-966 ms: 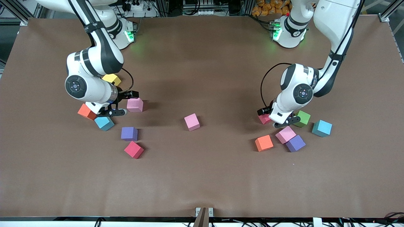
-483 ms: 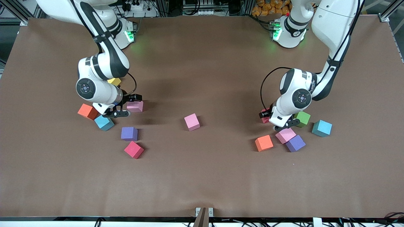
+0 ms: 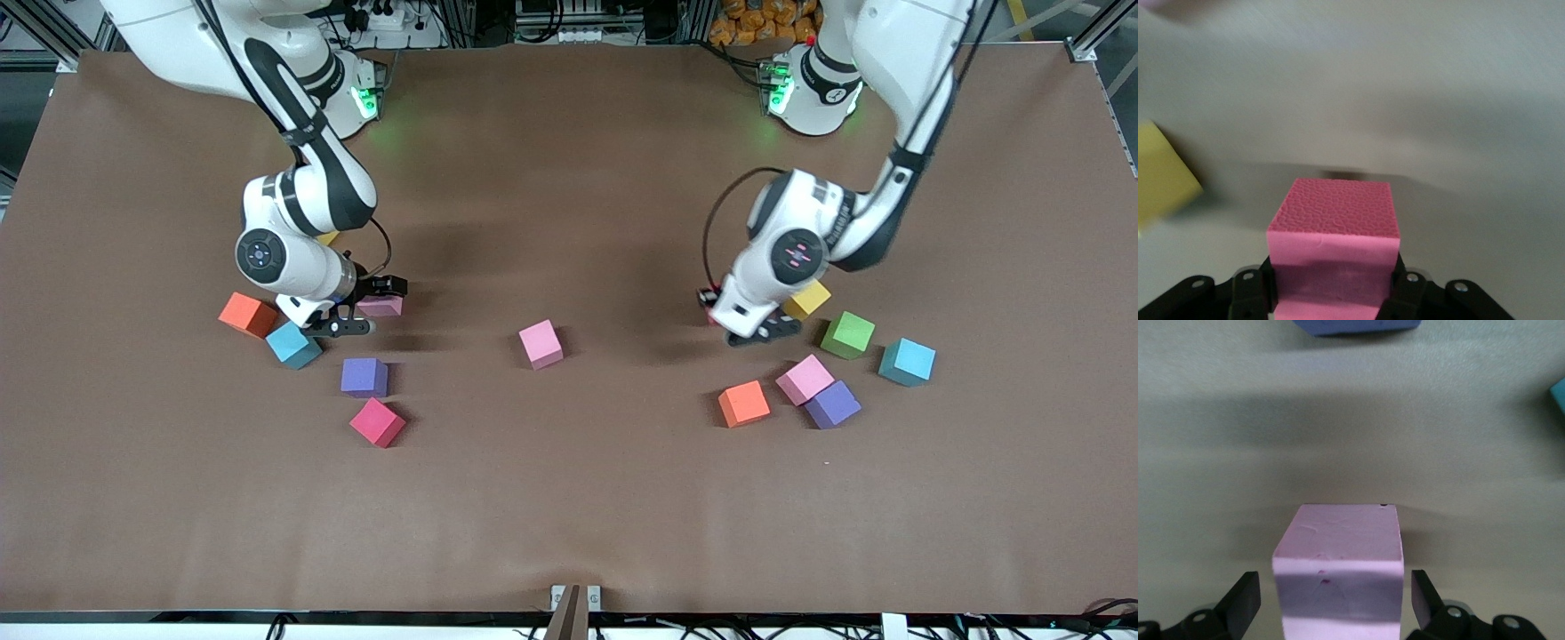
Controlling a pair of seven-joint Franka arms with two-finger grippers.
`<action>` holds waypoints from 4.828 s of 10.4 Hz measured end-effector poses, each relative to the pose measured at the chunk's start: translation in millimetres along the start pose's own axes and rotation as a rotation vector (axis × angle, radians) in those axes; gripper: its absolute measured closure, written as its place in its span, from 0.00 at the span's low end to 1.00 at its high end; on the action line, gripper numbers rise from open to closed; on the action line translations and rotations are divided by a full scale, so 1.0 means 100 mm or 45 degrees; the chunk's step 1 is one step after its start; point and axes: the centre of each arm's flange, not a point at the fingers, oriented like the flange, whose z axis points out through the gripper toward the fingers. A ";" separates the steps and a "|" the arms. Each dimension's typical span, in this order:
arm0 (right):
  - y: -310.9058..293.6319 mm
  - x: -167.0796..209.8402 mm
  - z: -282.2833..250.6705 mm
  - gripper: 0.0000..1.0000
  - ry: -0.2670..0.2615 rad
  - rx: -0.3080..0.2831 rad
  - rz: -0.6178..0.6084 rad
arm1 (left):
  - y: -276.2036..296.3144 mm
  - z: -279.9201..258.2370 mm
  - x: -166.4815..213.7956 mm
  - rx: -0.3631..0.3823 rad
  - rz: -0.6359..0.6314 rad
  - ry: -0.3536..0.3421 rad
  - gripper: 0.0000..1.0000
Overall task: Form number 2 with 11 blocks
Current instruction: 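Close both grippers on the pink cubes and lift them, then place the hot pink cube with the left gripper while the right gripper follows, then lower the lilac cube beside the hot pink cube with the right gripper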
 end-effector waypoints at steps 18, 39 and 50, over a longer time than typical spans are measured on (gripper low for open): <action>-1.14 -0.36 -0.37 0.35 0.060 -0.039 -0.285 | 1.94 0.90 -3.18 0.056 0.111 -0.158 0.41; -1.58 -0.58 -0.46 0.36 0.084 -0.073 -0.767 | 1.81 0.01 -2.54 0.088 0.099 0.049 0.00; -2.68 -1.71 -0.15 0.36 -0.061 -0.313 -1.761 | -0.43 -1.62 0.51 -0.025 -0.095 0.284 0.00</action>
